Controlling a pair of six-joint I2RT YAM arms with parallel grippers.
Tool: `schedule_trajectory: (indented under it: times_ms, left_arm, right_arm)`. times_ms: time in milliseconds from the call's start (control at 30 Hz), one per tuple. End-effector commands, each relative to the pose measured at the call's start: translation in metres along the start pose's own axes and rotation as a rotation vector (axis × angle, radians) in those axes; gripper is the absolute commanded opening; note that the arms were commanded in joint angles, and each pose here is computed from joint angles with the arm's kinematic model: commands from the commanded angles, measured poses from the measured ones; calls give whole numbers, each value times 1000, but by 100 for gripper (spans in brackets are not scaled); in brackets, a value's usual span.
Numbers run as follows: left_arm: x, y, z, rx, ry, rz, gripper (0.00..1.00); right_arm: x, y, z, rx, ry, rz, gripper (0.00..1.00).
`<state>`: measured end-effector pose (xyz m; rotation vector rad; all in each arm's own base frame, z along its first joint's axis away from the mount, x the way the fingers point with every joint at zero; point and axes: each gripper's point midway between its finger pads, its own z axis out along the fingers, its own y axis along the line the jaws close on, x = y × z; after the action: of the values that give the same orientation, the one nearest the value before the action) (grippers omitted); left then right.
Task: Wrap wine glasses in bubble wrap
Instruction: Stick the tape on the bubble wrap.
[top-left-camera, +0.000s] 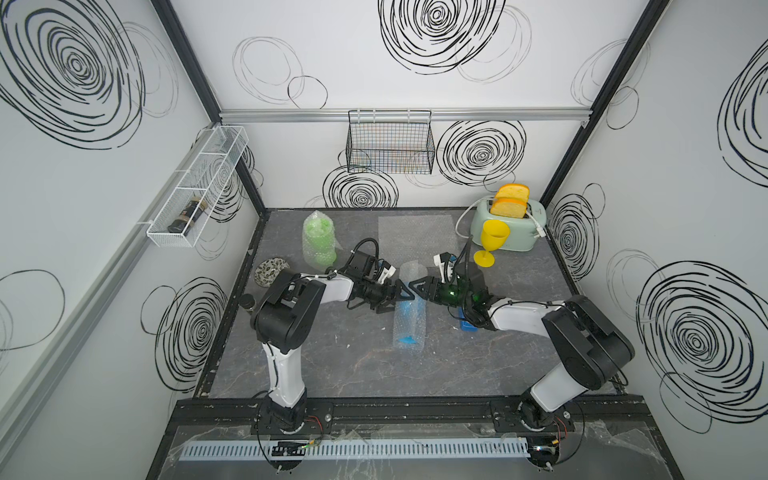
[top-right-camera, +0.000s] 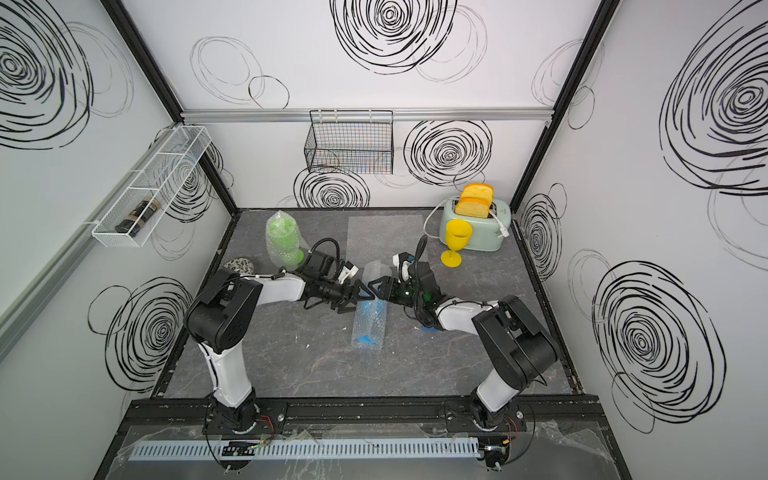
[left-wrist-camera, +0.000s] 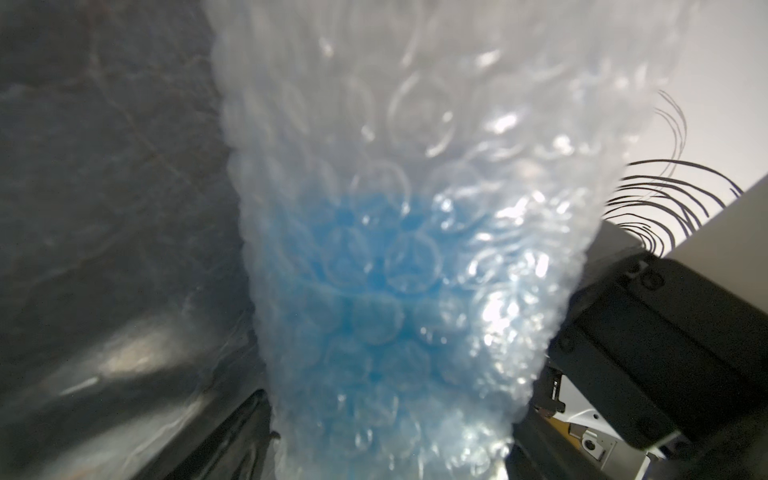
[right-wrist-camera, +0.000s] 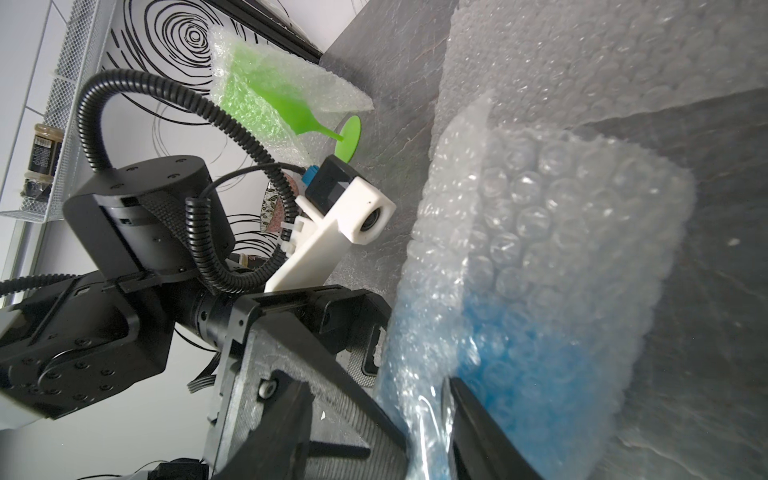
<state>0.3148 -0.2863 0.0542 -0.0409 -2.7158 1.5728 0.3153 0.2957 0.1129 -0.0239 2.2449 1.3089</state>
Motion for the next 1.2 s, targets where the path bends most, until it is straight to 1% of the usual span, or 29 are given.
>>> schedule_trajectory:
  times_ms: [0, 167, 400, 567, 700, 800, 1000, 1167]
  left_arm:
    - [-7, -13, -2, 40, -12, 31, 87]
    - [-11, -17, -8, 61, -30, 28, 87]
    - [-14, -15, -2, 62, -15, 11, 88]
    - [-14, 10, 3, -35, -15, -23, 85]
    - [-10, 32, 6, -119, -11, -57, 75]
    - [-5, 45, 6, -163, -7, -72, 72]
    - [0, 54, 7, -195, 2, -67, 71]
    - [5, 53, 11, -201, 18, -45, 73]
  right_arm:
    - [17, -18, 4, 54, 47, 25, 55]
    - [17, -17, 5, 50, 50, 23, 55]
    - [18, -17, 6, 51, 53, 23, 55]
    - [17, -15, 5, 50, 50, 18, 55]
    - [15, -11, 4, 43, 45, 12, 55]
    - [12, -7, 0, 44, 34, 0, 56]
    - [-3, -2, -11, 46, -3, -18, 58]
    - [-13, 1, -17, 52, -15, -37, 62]
